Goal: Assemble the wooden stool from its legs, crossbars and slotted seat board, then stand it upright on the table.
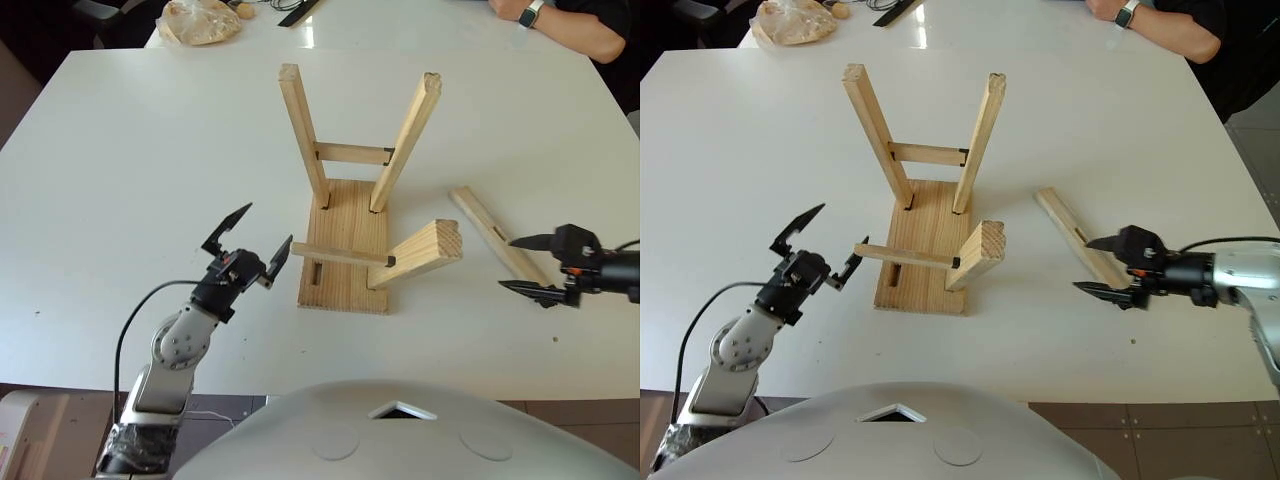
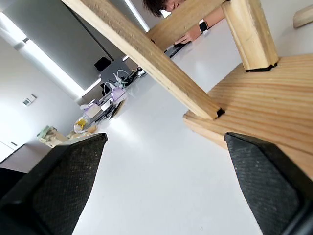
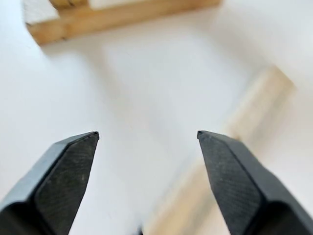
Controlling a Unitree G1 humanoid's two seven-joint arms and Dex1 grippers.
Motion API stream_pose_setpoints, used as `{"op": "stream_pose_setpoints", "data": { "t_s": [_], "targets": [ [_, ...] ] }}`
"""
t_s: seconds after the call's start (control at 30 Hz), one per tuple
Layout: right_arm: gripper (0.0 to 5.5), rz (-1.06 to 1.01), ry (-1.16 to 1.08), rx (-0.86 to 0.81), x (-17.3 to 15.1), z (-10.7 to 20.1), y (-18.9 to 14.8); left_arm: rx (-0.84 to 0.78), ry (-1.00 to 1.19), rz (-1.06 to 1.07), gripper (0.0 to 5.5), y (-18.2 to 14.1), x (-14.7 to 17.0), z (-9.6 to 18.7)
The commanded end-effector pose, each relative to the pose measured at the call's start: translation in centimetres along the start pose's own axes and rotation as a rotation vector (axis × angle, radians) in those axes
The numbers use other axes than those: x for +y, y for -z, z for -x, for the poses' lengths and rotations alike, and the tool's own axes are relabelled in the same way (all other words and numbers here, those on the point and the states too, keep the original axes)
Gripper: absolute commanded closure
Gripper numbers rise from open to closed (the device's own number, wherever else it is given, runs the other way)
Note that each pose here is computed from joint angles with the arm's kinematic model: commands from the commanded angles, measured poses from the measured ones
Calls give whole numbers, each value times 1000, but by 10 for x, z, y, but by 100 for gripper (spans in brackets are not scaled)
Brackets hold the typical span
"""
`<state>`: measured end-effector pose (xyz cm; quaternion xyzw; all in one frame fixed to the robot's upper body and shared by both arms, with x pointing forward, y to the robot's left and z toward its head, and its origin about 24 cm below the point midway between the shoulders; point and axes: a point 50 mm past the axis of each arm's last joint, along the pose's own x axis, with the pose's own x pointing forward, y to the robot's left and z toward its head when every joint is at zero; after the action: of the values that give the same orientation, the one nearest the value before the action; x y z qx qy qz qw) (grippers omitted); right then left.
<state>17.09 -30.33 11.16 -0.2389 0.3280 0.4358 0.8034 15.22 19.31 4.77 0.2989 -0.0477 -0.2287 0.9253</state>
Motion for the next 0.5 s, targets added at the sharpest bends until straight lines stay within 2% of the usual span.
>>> {"op": "stream_pose_setpoints", "data": {
  "t_s": [0.03, 0.23, 0.5],
  "targets": [
    [181, -106, 73, -25, 0, 8, 17, -10, 6, -31, 105, -3, -1, 1],
    [122, -182, 79, -46, 4, -6, 26, -16, -7, -38, 105, -3, 1, -4],
    [122, -306, 139, -76, 6, -19, 46, -29, 5, -32, 105, -2, 1, -12]
  ]
}}
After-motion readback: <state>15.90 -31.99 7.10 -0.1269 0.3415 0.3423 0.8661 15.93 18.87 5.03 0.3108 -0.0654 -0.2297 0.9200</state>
